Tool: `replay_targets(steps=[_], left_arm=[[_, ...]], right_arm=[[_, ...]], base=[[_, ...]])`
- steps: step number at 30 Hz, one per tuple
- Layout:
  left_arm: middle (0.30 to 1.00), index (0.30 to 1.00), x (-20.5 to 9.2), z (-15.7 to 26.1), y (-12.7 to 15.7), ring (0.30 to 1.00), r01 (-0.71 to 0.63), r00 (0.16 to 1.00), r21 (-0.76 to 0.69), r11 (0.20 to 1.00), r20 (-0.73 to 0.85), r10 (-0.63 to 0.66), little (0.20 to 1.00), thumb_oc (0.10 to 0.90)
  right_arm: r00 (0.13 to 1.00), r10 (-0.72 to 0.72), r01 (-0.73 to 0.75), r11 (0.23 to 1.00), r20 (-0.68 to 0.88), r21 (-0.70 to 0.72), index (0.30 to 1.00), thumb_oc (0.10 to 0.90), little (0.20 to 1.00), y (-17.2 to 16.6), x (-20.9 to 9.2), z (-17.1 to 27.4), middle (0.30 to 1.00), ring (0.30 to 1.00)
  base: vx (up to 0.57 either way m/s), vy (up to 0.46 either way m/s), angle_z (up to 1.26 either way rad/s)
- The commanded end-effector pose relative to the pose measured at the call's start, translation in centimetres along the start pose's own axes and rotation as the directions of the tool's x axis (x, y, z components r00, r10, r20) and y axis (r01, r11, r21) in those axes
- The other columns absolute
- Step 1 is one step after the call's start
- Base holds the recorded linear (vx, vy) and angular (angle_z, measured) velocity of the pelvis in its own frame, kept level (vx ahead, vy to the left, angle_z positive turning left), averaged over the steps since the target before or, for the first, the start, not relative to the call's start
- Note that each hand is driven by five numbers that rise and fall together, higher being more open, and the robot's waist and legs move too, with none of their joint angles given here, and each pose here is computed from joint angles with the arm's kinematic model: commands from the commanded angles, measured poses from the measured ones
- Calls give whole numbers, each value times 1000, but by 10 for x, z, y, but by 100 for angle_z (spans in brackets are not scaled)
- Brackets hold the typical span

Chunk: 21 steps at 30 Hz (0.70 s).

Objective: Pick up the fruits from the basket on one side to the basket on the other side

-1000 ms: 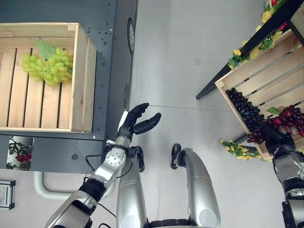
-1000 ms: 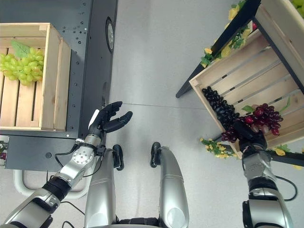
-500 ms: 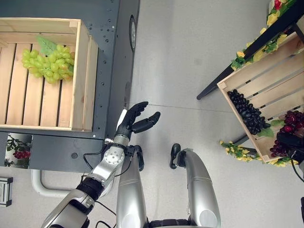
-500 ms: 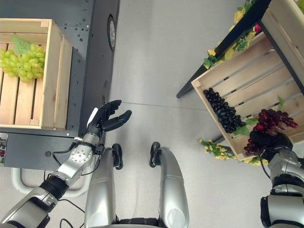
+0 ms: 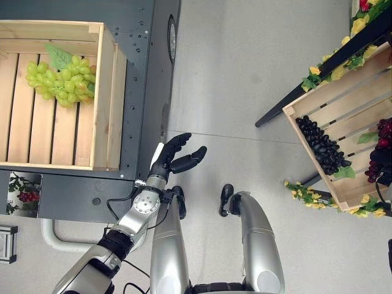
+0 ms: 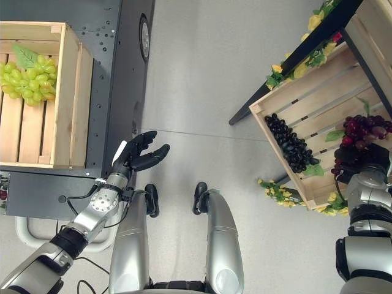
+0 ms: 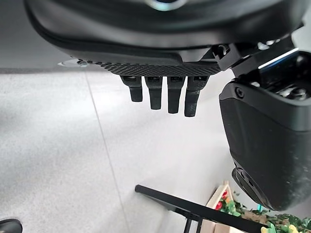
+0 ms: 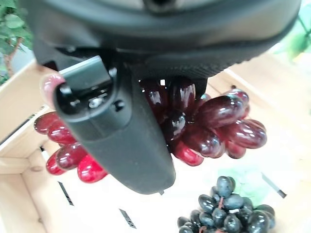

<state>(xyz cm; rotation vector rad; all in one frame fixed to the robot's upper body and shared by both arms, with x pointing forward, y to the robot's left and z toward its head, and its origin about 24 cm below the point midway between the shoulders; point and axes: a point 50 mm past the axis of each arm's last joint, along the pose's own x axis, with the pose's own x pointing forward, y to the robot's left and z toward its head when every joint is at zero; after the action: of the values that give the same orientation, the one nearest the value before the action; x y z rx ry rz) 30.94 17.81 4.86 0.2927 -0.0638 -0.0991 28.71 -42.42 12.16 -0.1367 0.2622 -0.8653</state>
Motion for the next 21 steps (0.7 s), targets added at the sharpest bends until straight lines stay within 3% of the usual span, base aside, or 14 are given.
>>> replay_targets(steps=[1,7,21], left_arm=[[900,900,-4,28,-6,900,48,980,-47,998,196,-38,900,800],[900,900,-4,28,-8,900,54,979,-48,997,200,-43,900,800],[900,900,-1,33,-12,900,61,978,-55,997,202,-49,900,800]], right_arm=[[956,-229,237,971,181,-25,900,800,900,-51,2,37,900,900],[969,-210,223,970,132,-93,900,800,900,-44,3,24,900,900],[1000,6,-2,988,23,-152,900,800,900,-6,-1,-22,900,900]], base=[[0,0,0],[16,10,0],[28,40,1]])
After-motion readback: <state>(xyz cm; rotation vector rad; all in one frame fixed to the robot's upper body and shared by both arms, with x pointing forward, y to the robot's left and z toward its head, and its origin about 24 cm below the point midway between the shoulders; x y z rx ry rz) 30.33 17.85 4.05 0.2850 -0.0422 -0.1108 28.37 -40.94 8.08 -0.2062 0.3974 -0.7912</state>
